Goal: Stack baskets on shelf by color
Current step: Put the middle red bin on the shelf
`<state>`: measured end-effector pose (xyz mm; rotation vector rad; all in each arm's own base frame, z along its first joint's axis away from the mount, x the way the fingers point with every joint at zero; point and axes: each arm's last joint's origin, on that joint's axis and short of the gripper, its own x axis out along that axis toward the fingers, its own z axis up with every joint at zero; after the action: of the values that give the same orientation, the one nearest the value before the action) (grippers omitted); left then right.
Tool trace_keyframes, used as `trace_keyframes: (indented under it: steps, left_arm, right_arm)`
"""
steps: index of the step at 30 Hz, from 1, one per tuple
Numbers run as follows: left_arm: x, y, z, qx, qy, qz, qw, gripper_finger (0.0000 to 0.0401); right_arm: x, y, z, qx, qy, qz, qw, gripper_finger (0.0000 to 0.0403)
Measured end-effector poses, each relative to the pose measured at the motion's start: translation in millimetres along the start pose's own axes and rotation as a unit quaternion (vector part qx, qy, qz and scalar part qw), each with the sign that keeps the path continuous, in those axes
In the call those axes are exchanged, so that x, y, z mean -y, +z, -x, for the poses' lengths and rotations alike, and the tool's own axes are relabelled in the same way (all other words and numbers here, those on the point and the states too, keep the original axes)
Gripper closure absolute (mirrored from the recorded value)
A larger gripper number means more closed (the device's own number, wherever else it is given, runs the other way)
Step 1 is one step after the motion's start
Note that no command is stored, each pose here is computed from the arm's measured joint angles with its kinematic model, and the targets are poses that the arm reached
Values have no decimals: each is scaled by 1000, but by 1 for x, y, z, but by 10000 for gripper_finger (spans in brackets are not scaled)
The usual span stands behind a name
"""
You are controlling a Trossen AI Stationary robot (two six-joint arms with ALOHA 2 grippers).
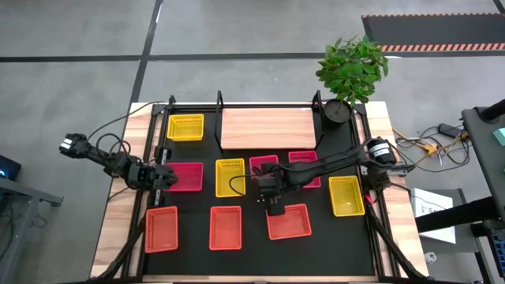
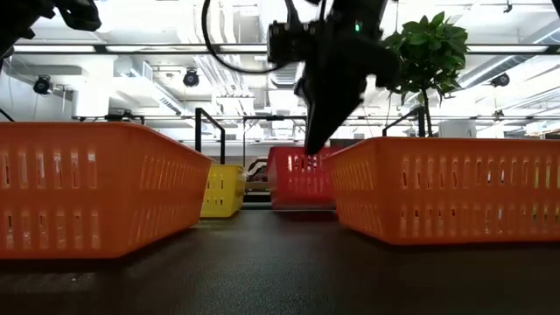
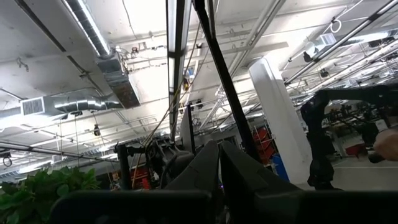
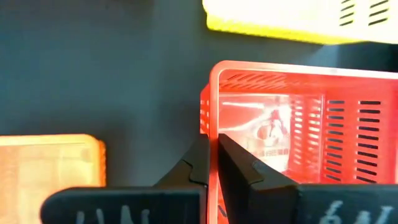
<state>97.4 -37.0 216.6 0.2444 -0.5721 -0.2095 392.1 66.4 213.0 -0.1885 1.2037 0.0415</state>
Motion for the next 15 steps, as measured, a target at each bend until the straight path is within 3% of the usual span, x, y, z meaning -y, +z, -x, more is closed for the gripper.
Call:
trace_keyframes:
  steps: [10, 15]
  left_arm:
    - [0, 0, 0, 0, 0, 0, 1000, 400]
    - [0, 0, 0, 0, 0, 0, 1000, 400]
  right_arm:
    - [8, 19, 46, 31, -18, 25, 999, 394]
    - [29, 30, 58, 56, -65, 43, 995, 394]
